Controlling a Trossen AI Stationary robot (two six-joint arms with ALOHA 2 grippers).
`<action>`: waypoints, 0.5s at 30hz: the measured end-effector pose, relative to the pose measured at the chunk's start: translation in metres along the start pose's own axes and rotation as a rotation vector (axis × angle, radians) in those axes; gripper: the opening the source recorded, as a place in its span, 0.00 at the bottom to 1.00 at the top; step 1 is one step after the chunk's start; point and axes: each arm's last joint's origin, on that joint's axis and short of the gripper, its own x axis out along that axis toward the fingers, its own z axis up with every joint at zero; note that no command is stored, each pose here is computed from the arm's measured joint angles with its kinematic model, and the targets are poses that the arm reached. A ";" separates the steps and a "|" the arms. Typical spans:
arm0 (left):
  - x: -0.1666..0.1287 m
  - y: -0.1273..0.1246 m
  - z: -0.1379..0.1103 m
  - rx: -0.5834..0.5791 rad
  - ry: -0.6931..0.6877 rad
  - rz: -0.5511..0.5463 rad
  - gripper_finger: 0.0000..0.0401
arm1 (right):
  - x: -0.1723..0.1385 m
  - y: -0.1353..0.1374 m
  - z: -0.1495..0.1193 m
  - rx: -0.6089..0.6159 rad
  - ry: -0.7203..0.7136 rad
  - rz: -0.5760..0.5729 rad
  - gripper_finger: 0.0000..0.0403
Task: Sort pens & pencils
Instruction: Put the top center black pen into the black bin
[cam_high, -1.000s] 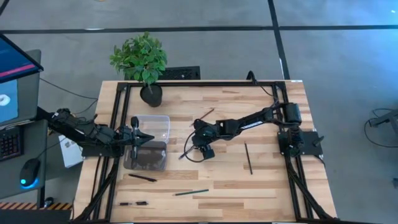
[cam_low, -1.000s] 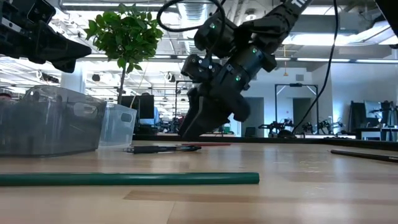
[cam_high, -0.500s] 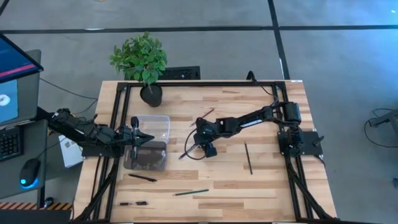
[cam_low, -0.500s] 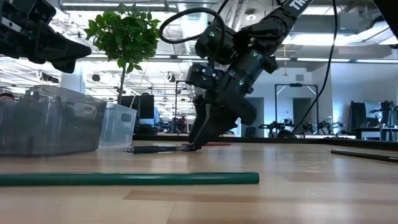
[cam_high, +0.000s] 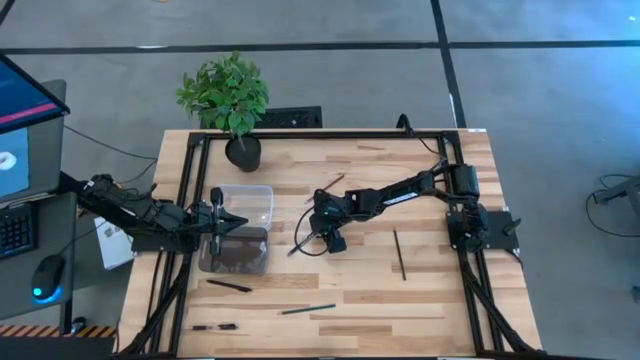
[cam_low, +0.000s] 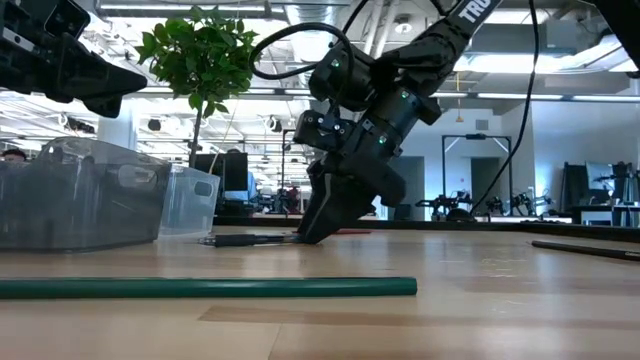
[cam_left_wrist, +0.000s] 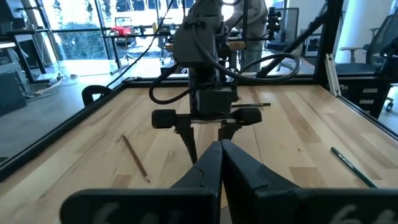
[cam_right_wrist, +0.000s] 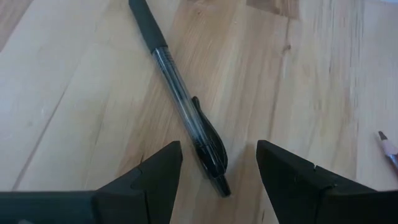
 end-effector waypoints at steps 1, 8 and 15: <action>0.000 0.000 0.000 0.000 0.000 0.000 0.00 | -0.001 0.000 0.001 -0.001 -0.002 -0.002 0.57; 0.000 0.000 0.000 0.000 0.001 0.000 0.00 | -0.001 0.001 -0.001 0.001 0.016 0.006 0.38; 0.000 0.000 0.000 0.000 0.001 0.000 0.00 | -0.001 0.002 -0.002 -0.003 0.022 0.009 0.18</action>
